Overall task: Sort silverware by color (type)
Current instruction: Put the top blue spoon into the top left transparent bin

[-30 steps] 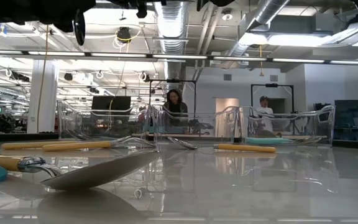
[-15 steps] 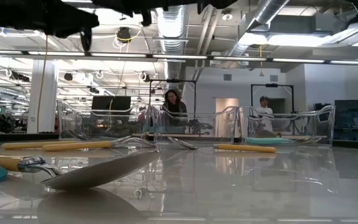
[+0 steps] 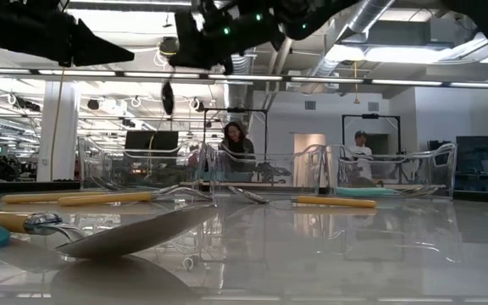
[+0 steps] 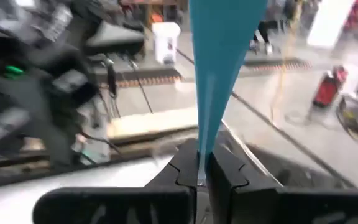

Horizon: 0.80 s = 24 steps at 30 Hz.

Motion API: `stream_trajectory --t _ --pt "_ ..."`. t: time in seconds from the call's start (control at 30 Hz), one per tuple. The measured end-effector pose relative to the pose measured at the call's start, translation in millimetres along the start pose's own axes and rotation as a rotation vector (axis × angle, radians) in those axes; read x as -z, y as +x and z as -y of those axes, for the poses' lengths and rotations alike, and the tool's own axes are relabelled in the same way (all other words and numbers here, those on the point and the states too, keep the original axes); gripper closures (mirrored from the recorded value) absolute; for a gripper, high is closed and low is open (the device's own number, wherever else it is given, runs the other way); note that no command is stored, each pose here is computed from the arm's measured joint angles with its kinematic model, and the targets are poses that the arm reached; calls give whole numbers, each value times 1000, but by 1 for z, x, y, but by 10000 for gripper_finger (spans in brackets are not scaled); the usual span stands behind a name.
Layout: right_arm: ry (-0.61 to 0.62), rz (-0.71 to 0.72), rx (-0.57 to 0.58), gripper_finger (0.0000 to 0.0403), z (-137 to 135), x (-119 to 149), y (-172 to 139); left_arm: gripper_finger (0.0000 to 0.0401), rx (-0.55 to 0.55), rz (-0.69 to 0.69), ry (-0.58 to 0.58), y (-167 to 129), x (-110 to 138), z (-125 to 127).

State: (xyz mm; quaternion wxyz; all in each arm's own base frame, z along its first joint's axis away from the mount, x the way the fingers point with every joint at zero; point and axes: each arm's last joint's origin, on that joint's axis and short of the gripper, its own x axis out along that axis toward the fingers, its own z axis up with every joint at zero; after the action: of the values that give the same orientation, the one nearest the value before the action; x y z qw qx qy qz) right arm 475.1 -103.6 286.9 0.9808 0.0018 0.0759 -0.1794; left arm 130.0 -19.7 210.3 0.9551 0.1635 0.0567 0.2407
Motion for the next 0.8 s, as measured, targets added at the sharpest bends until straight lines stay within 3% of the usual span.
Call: stream_trajectory --t 0.17,0.4,0.6,0.8 --pt "50 -114 45 369 31 11 3 156 0 0 -22 0 0 0" --pt "24 -103 46 369 41 10 4 156 3 1 -42 0 0 0" --pt "29 8 44 369 49 -10 5 156 4 1 -46 0 0 0" --pt "-27 -19 31 369 53 -33 12 156 2 1 -51 0 0 0"
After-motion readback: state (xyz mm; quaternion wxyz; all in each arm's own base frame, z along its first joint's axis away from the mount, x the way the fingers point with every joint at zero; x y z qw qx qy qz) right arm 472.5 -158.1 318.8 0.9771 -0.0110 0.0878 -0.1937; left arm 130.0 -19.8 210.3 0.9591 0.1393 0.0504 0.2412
